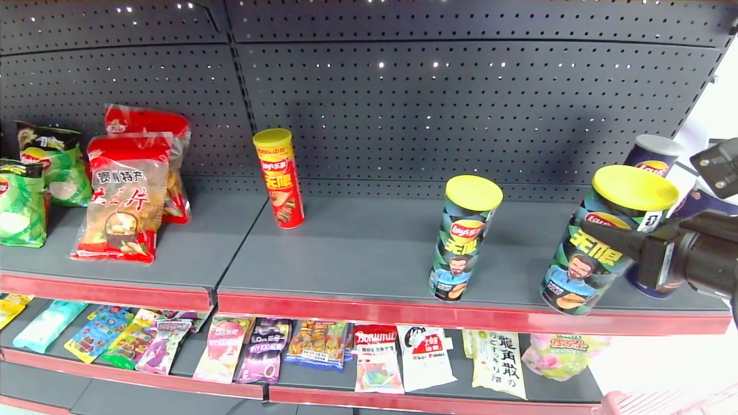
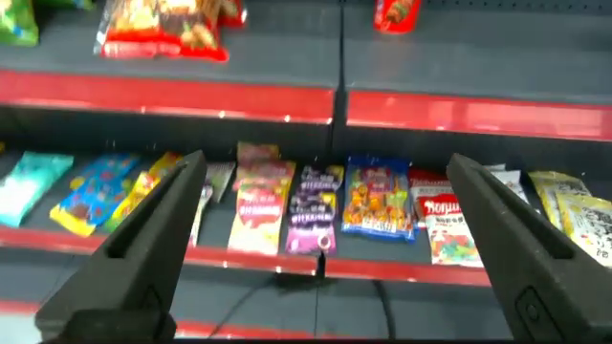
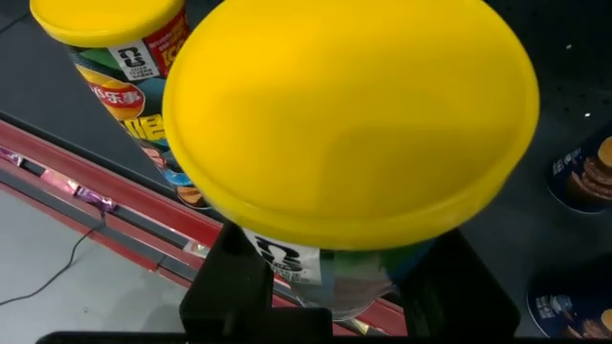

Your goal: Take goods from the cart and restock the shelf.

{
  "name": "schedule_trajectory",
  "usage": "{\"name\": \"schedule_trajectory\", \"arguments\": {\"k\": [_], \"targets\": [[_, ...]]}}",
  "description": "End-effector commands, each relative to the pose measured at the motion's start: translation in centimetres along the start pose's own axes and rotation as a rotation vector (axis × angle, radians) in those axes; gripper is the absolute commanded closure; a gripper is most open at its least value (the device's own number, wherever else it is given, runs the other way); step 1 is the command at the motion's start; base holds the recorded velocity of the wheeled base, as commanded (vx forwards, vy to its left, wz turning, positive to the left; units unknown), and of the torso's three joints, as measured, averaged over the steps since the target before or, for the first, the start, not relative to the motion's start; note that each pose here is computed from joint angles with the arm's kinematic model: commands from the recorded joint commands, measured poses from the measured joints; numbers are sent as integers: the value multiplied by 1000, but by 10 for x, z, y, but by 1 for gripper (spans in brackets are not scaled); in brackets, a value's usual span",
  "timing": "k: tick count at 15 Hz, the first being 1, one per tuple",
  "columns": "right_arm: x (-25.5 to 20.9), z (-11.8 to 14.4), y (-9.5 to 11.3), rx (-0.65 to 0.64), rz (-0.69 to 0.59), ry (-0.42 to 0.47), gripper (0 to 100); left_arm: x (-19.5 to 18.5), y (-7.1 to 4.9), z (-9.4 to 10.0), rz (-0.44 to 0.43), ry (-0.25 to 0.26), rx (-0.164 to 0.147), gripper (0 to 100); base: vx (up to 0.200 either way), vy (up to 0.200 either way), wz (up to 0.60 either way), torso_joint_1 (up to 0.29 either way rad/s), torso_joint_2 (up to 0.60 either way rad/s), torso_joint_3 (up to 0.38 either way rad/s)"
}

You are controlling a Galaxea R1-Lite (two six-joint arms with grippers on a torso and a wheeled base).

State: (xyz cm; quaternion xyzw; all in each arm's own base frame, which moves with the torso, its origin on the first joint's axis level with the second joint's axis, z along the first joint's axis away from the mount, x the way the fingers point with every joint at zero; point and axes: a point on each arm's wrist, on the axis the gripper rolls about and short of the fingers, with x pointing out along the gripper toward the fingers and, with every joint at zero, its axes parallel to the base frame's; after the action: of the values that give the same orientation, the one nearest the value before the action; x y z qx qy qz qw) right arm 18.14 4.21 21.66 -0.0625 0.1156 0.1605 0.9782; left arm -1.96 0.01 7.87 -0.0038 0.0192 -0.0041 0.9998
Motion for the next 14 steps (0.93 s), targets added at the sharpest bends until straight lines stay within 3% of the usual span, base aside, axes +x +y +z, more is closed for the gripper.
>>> {"name": "schedule_trajectory", "arguments": {"k": [1,6,11,14], "targets": [[1,-1,0,-1,2,3,100,-3,-1,-3,-11,-41,28,0,0,0,0,0,0,0],[16,-3,-9,12,-28,38,100,-3,0,-3,-8,-40,35,0,0,0,0,0,0,0],[42,3,-31,36,-92,64,100,-3,0,-3,-8,-40,35,0,0,0,0,0,0,0],[60,11,-38,37,-40,52,100,-3,0,-3,-8,-40,35,0,0,0,0,0,0,0]]}}
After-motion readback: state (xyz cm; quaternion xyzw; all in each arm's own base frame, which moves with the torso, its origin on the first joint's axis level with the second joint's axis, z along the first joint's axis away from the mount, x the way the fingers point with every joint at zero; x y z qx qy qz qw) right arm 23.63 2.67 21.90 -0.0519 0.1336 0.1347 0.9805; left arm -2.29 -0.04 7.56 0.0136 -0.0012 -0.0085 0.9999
